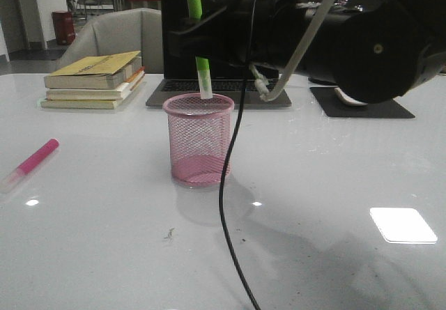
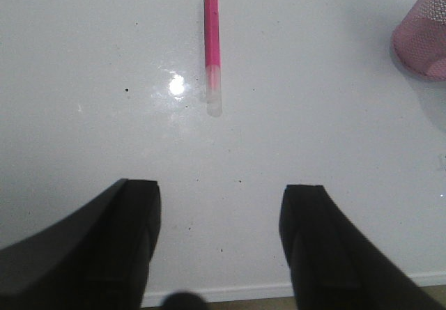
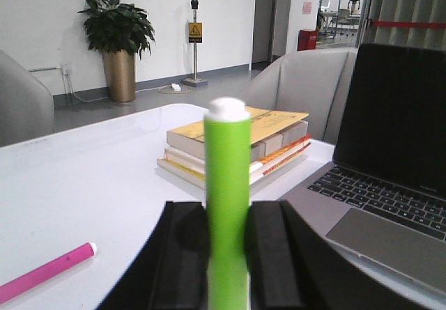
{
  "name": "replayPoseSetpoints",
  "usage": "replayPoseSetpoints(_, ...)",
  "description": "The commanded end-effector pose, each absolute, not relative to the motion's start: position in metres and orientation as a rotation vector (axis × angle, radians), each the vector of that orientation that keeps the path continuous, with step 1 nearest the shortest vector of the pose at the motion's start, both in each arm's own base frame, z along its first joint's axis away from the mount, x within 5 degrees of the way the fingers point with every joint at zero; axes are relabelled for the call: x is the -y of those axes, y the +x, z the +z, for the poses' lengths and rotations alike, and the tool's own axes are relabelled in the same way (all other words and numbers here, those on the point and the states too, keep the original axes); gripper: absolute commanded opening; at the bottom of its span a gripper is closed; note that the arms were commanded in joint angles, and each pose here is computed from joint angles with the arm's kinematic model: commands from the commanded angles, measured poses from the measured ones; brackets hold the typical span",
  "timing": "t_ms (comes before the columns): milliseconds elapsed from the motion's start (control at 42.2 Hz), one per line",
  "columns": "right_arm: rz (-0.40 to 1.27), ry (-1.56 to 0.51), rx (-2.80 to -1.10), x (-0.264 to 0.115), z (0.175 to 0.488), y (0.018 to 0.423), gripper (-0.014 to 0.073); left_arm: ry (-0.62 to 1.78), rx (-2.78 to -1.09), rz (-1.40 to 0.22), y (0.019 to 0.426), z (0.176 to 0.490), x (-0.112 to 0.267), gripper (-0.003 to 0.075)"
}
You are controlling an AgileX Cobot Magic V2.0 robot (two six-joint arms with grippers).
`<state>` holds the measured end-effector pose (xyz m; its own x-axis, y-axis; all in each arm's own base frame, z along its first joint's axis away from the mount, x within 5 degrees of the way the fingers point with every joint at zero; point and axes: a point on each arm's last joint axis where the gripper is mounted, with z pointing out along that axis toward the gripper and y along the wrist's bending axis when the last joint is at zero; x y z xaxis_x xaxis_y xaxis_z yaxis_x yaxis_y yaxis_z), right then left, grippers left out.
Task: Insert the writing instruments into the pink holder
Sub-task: 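Lower the green marker into the holder and open the right gripper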
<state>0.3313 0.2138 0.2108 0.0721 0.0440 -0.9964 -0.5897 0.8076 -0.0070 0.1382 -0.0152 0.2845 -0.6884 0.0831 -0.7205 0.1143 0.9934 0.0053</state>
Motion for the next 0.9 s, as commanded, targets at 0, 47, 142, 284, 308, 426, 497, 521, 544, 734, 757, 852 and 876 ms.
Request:
replayPoseSetpoints(0,0.531,-0.441,-1.273,-0.214,0.241,0.331,0.0179,0.130,-2.245,-0.062,0.143,0.299,0.017,0.0433)
replayPoseSetpoints(47,0.530,-0.446,-1.287,-0.215,0.238,0.332,0.0179,0.130,-2.245,-0.062,0.143,0.299,0.017,0.0433)
replayPoseSetpoints(142,0.526,-0.454,-1.316,-0.216,0.228,0.334,0.0181,0.130,-2.245,-0.062,0.143,0.299,0.017,0.0433)
replayPoseSetpoints(284,0.516,-0.473,-1.386,-0.218,0.214,0.337,0.0223,0.130,-2.245,-0.062,0.143,0.299,0.017,0.0433)
replayPoseSetpoints(308,0.515,-0.475,-1.398,-0.218,0.212,0.337,0.0235,0.130,-2.245,-0.062,0.143,0.299,0.017,0.0433)
replayPoseSetpoints(426,0.506,-0.486,-1.435,-0.218,0.209,0.338,0.0328,0.130,-2.245,-0.062,0.143,0.299,0.017,0.0433)
replayPoseSetpoints(497,0.505,-0.487,-1.441,-0.218,0.208,0.338,0.0379,0.130,-2.245,-0.062,0.143,0.299,0.017,0.0433)
replayPoseSetpoints(521,0.505,-0.487,-1.441,-0.218,0.208,0.338,0.0391,0.130,-2.245,-0.062,0.143,0.299,0.017,0.0433)
replayPoseSetpoints(544,0.505,-0.487,-1.439,-0.218,0.208,0.338,0.0407,0.130,-2.245,-0.062,0.143,0.299,0.017,0.0433)
replayPoseSetpoints(734,0.513,-0.472,-1.383,-0.216,0.226,0.335,0.0441,0.130,-2.245,-0.062,0.143,0.299,0.017,0.0433)
replayPoseSetpoints(757,0.512,-0.471,-1.378,-0.215,0.232,0.333,0.0441,0.130,-2.245,-0.062,0.143,0.299,0.017,0.0433)
replayPoseSetpoints(852,0.497,-0.477,-1.399,-0.210,0.256,0.326,0.0435,0.130,-2.245,-0.062,0.143,0.299,0.017,0.0433)
replayPoseSetpoints(876,0.488,-0.482,-1.420,-0.207,0.264,0.322,0.0435,0.130,-2.245,-0.062,0.143,0.299,0.017,0.0433)
